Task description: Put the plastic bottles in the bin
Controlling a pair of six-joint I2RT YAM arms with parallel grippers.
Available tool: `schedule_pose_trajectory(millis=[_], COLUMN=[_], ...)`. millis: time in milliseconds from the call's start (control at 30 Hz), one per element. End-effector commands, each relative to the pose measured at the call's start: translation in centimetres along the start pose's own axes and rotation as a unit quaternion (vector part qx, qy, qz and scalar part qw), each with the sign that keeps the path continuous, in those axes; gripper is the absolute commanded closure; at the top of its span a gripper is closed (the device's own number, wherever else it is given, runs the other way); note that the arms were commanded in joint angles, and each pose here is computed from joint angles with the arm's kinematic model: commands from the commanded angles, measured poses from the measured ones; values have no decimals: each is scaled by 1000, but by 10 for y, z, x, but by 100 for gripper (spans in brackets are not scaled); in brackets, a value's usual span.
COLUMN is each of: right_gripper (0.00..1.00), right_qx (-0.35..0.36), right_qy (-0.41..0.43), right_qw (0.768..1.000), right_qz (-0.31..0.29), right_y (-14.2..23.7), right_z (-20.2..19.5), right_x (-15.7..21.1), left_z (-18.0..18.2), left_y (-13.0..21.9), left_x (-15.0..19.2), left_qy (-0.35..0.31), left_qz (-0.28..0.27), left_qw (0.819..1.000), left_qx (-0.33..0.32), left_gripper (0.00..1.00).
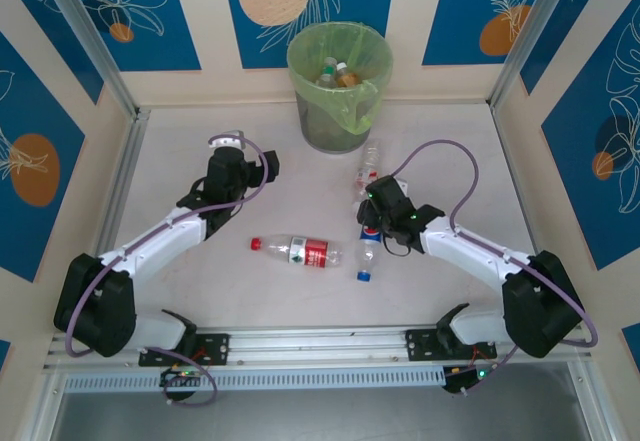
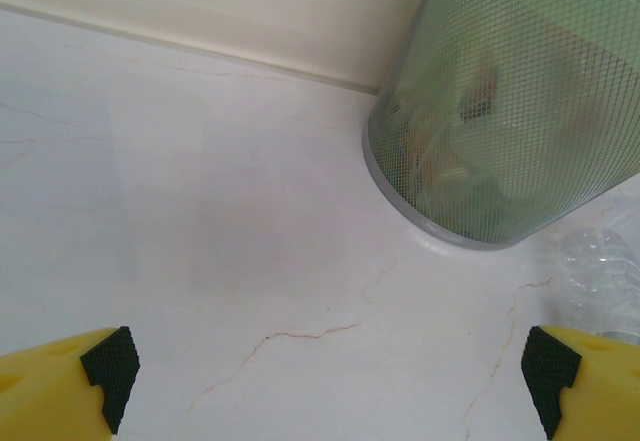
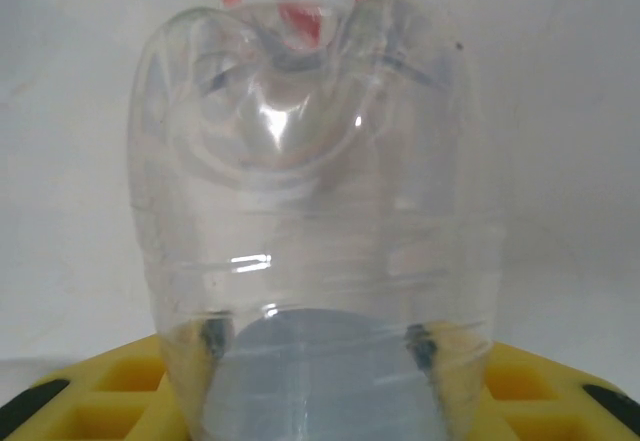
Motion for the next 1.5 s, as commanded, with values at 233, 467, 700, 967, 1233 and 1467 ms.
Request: schedule_pose_trajectory(millis=[233, 467, 700, 967, 1233, 1467], right_gripper=[58, 58, 58, 58, 59, 59], right_qx=[-125, -199, -269, -337, -371, -399], right_qy=[-34, -34, -41, -66, -89, -125], right_qw=[985, 966, 944, 920, 893, 854], right_qz=[-112, -164, -184, -187, -239, -311], right_y=[17, 39, 67, 88, 96, 100], right_z=[22, 37, 43, 51, 71, 91], right_x=[-67, -111, -154, -203, -264, -322], left_z=[7, 9, 9, 13, 11, 12], left_y=[3, 6, 8, 9, 4, 14], left_x=[-6, -6, -1, 10, 16, 6], left_qy=[16, 17, 39, 67, 83, 60], left_qz=[-3, 1, 9, 24, 38, 26], left_qw=[1000, 1000, 999, 997, 996, 998], left_qx=[-11, -14, 1, 4, 13, 8], left_gripper=[0, 0, 0, 0, 0, 0])
Point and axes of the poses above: each hand's point on the last joint's axis, 136 mm out from that joint toward the fingers, its own y axis back along the fingers, its own z axis along the line the jaws close on, x = y × z, the point moved 8 cm from there along y, back along the fingers, and after that the axes turned 3 degrees about -y, right-handed, at the moved point
